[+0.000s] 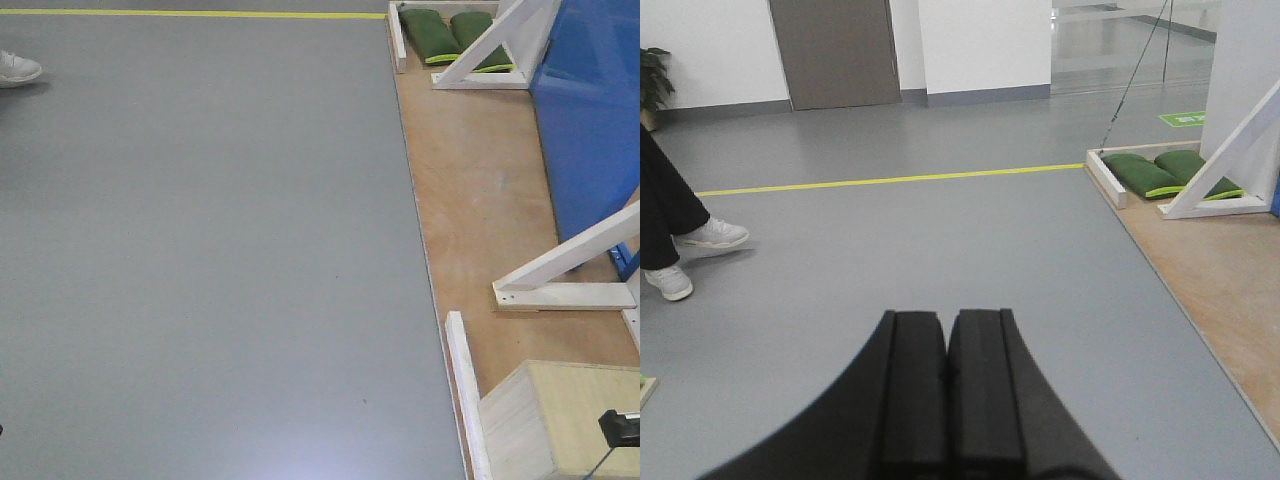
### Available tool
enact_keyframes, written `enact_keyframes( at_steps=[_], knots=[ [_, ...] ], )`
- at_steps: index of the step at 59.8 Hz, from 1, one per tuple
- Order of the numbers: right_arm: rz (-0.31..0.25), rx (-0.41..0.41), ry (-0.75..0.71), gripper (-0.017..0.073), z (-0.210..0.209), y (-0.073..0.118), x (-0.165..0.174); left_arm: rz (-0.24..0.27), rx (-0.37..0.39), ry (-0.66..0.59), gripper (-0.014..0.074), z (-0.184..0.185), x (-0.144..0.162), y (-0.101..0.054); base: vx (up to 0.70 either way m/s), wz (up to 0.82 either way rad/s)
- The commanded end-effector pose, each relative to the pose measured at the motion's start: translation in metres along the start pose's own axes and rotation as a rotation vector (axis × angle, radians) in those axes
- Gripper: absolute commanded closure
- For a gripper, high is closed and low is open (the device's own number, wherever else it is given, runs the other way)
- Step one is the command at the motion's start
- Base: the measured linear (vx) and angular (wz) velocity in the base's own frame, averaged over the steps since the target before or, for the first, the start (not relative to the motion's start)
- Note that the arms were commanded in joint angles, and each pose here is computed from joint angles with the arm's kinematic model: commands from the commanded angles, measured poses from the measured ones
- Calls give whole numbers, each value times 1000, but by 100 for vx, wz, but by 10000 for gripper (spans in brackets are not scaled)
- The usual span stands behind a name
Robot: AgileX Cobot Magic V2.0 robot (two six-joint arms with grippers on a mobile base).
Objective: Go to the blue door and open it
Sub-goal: 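Drive the base forward alongside the wooden platform toward the blue door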
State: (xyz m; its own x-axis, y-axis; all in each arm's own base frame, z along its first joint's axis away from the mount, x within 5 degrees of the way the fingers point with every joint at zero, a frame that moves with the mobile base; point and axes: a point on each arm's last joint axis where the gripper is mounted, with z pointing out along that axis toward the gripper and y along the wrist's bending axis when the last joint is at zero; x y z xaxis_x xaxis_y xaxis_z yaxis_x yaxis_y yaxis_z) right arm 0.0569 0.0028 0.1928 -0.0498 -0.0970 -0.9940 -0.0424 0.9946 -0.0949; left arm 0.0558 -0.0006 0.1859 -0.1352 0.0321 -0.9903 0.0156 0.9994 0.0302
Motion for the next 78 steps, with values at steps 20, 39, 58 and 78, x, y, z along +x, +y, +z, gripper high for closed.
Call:
enact_keyframes(
  at_steps=[20, 39, 58, 78],
  knots=[
    [-5, 22, -74, 567, 0, -1, -1, -2, 5, -92, 524, -1, -6, 0, 30, -1],
    [-5, 22, -74, 567, 0, -1, -1, -2, 5, -92, 524, -1, -6, 0, 35, -1],
    [-5, 22, -74, 567, 0, -1, -1, -2, 5, -92, 524, -1, -6, 0, 38, -4],
    [-5, 22, -74, 567, 0, -1, -1, -2, 5, -92, 524, -1, -6, 0, 36, -5]
  ],
)
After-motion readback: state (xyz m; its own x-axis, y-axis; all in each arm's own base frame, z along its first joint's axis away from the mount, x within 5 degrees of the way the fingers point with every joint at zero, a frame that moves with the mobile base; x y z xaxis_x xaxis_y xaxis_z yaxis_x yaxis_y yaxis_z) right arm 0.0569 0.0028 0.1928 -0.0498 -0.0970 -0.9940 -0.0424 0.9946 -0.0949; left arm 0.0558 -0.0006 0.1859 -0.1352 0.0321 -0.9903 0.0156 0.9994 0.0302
